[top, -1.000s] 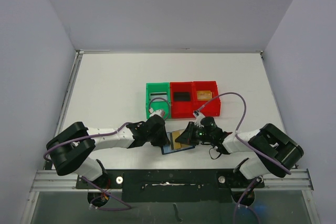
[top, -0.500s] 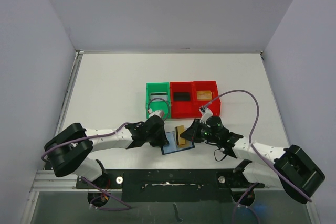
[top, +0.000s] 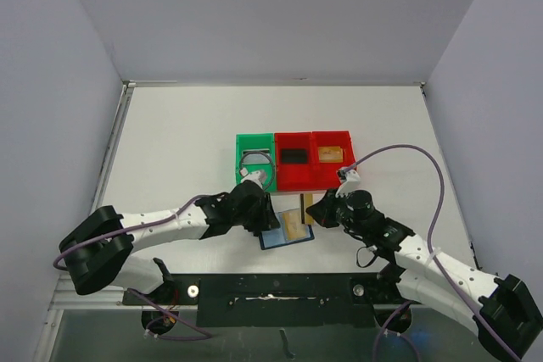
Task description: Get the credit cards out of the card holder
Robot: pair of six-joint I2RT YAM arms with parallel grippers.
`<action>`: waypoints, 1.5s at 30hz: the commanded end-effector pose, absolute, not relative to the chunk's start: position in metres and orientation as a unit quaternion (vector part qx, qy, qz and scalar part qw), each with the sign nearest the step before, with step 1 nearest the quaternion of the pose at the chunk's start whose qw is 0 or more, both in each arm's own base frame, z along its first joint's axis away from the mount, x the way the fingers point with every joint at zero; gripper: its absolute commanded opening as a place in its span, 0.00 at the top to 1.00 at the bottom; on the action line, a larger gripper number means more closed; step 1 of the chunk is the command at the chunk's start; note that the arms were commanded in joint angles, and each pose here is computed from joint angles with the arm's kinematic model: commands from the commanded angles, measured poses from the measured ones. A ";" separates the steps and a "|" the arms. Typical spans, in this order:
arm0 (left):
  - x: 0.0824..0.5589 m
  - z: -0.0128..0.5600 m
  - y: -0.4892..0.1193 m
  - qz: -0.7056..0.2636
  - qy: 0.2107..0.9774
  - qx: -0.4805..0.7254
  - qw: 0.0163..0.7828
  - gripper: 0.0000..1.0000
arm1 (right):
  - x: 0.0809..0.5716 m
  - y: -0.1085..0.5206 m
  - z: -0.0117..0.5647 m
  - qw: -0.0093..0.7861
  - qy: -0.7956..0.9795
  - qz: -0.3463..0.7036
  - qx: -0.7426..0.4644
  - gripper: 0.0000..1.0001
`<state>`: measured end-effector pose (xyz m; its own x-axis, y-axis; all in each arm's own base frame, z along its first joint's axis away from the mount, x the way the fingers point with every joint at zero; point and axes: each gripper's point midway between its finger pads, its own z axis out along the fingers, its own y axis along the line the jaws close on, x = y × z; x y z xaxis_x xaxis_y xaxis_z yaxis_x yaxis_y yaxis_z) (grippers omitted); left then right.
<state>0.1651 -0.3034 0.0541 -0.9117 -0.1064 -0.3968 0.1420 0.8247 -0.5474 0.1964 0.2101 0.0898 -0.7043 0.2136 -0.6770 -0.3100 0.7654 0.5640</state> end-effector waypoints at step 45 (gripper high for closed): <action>0.125 0.041 -0.322 -0.321 0.926 0.070 0.187 0.69 | 0.284 0.092 0.217 0.585 0.799 0.139 0.019 1.00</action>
